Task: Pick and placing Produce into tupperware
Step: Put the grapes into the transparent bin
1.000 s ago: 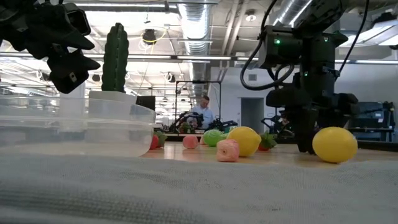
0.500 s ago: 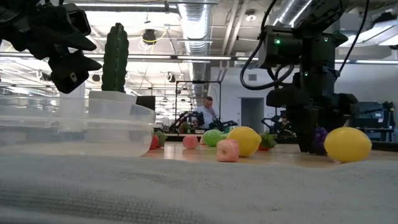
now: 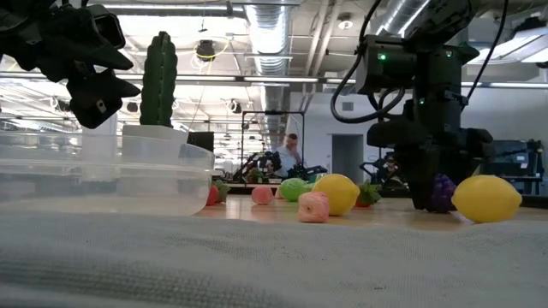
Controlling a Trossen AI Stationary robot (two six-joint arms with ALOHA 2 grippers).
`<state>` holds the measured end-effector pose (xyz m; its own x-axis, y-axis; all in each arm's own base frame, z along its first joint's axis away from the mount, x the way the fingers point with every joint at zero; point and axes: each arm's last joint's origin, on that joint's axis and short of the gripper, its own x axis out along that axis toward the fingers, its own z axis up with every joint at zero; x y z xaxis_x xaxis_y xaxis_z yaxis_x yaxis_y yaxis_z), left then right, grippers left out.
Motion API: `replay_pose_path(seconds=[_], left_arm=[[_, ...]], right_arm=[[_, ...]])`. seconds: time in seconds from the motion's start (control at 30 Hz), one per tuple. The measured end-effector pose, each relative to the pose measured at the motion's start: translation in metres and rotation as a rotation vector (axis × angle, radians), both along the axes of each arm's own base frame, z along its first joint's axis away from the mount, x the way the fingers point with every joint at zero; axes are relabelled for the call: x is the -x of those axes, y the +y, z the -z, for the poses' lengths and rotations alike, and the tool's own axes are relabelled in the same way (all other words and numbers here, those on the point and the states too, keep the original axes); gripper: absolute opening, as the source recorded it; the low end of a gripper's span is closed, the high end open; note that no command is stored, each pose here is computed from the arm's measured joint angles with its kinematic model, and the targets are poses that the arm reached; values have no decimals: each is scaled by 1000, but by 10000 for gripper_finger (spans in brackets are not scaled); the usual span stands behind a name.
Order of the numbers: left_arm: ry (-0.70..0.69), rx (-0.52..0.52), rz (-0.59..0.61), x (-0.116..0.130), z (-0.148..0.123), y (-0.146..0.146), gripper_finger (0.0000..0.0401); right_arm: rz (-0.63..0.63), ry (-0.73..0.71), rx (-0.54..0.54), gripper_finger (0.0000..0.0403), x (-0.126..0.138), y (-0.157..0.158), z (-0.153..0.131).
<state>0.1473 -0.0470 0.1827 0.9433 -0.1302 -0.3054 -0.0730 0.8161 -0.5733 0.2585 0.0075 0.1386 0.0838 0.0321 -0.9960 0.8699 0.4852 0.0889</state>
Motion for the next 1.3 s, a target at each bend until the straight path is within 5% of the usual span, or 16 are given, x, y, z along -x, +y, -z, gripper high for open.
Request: replay_pose_path(seconds=[0.77,1.3], left_arm=[[0,0,0,0,0,0,149],[0,0,0,0,0,0,149]], right_arm=[[1,-2,-2,234,0,0,0],[-2,-1,-21,260,0,1,0]])
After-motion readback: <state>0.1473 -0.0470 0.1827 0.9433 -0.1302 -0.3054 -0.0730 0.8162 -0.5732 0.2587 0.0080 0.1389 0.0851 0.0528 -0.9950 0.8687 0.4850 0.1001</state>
